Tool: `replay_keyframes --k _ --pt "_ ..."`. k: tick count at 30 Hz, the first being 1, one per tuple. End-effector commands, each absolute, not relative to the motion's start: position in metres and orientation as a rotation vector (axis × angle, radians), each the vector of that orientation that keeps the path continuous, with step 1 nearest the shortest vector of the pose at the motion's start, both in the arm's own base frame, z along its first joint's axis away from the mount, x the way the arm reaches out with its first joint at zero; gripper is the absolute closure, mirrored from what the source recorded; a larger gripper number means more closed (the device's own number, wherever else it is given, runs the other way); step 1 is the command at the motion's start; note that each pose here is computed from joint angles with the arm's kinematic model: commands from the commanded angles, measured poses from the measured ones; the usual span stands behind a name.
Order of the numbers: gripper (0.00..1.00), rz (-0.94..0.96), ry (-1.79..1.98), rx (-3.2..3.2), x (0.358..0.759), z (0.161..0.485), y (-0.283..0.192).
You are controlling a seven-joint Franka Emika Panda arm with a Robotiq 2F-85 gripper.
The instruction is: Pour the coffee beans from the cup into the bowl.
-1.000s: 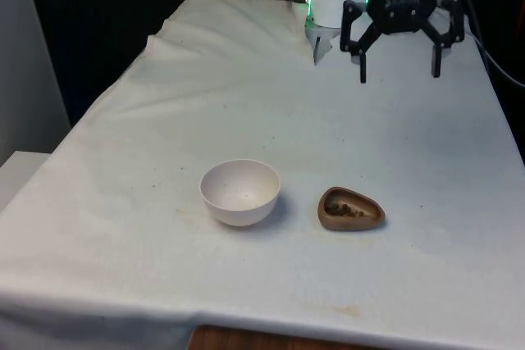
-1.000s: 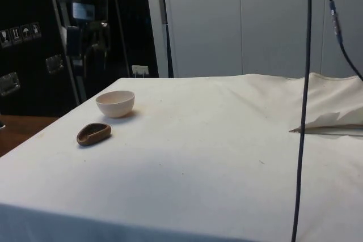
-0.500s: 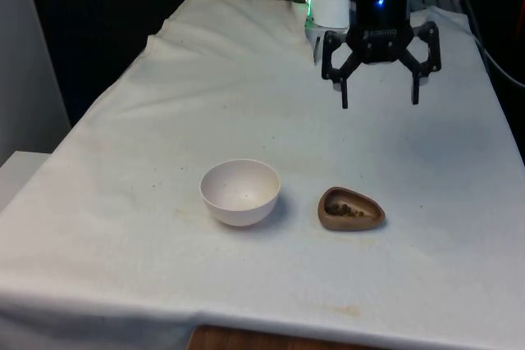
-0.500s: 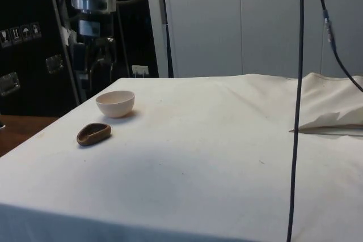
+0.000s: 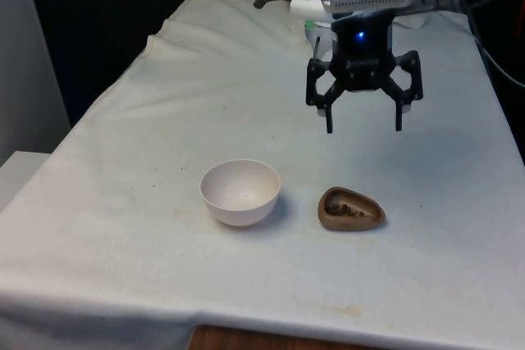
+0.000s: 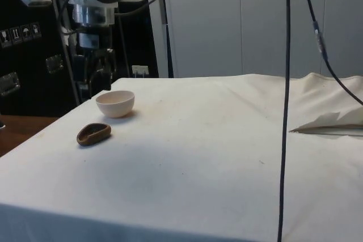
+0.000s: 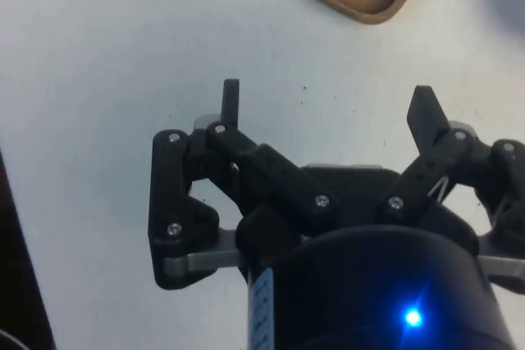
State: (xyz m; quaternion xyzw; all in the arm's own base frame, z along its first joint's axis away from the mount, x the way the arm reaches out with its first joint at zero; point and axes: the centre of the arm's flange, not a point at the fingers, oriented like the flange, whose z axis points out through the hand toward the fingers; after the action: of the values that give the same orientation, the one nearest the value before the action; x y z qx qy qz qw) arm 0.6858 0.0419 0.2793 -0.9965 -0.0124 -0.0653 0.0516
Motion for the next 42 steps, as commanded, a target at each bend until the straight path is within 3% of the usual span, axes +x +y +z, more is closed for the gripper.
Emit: replay_keyframes --k 1,42 --pt "0.0 -0.19 -0.036 -3.032 0.687 0.275 0.04" --pt "0.0 -0.16 -0.008 -3.046 0.711 0.221 0.024"
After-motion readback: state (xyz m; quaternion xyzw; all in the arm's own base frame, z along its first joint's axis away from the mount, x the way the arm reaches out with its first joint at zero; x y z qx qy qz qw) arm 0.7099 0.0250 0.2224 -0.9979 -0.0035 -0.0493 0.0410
